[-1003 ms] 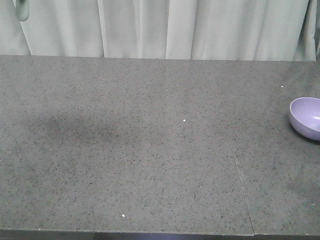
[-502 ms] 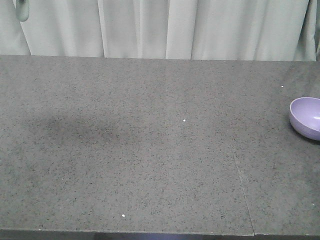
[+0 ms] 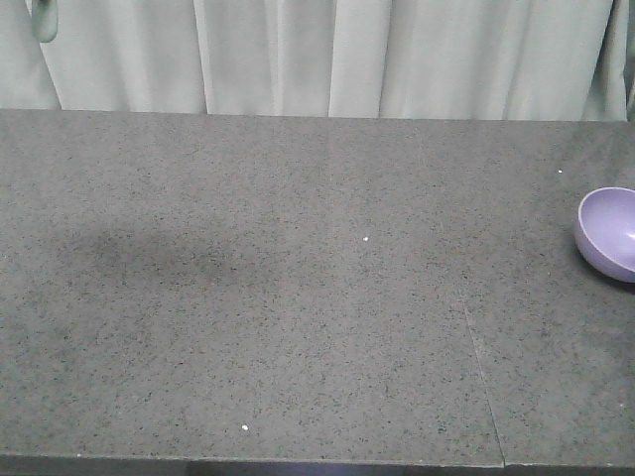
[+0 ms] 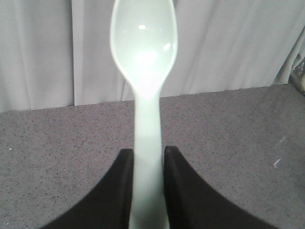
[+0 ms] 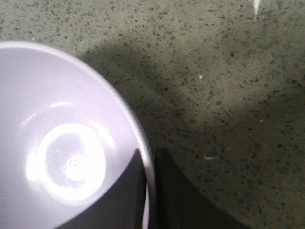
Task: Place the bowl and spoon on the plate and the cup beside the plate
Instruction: 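Lower the right gripper onto the lavender bowl rim and grip it, then lift the lavender bowl off the counter with the right gripper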
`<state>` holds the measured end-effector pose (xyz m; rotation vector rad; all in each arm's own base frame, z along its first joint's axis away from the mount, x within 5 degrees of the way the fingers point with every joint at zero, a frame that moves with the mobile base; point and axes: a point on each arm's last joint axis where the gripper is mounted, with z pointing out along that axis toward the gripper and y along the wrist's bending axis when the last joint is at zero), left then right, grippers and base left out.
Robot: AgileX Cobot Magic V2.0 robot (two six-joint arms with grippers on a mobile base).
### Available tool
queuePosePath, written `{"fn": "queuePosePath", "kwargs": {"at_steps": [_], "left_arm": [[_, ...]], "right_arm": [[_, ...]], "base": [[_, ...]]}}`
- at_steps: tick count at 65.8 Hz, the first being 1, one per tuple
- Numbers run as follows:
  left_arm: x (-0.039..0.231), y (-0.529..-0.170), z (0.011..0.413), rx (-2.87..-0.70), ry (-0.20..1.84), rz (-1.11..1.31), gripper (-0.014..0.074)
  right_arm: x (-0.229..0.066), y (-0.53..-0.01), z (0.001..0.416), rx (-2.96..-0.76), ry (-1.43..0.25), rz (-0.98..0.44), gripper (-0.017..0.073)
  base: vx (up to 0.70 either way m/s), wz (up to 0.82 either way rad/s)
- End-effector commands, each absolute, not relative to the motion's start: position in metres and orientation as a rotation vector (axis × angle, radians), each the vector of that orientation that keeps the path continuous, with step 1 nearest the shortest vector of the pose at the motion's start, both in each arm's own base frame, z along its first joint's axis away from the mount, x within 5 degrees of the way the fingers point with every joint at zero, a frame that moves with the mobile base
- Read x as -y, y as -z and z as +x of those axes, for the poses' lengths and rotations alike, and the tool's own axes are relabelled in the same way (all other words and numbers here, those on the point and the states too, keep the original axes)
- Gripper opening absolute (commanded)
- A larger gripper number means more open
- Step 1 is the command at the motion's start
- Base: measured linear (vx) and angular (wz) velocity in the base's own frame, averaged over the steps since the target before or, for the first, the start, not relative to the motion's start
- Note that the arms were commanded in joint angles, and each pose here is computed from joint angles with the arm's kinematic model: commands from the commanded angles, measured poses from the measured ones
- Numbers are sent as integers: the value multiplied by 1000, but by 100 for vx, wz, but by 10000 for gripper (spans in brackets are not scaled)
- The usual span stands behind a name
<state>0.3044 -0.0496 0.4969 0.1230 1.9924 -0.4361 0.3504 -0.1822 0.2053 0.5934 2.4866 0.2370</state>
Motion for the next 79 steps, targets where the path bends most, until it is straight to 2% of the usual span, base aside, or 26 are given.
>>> {"fn": "queuePosePath", "kwargs": {"at_steps": [1, 7, 15, 23, 29, 39, 50, 79], "left_arm": [[51, -519, 292, -1876, 462, 114, -7], [51, -519, 292, -1876, 462, 114, -7], [51, -519, 292, -1876, 462, 114, -7], [50, -519, 292, -1876, 461, 114, -7], [50, -519, 292, -1877, 460, 114, -7], [50, -519, 292, -1877, 460, 114, -7], [50, -519, 292, -1877, 460, 114, -7], [50, -519, 292, -1877, 460, 114, -7]], "right_arm": [[181, -254, 355, -2335, -245, 526, -10], [171, -287, 357, -2275, -342, 396, -10], [145, -350, 348, -2128, -504, 156, -8], [107, -422, 317, -1893, -684, -55, -6], [84, -461, 289, -1744, -732, -165, -5], [56, -497, 248, -1650, -696, -263, -5], [39, -516, 220, -1597, -641, -316, -5], [29, -524, 206, -1575, -637, -359, -5]], "base": [[0, 0], [0, 0], [0, 0], [0, 0], [0, 0], [0, 0], [0, 0], [0, 0]]}}
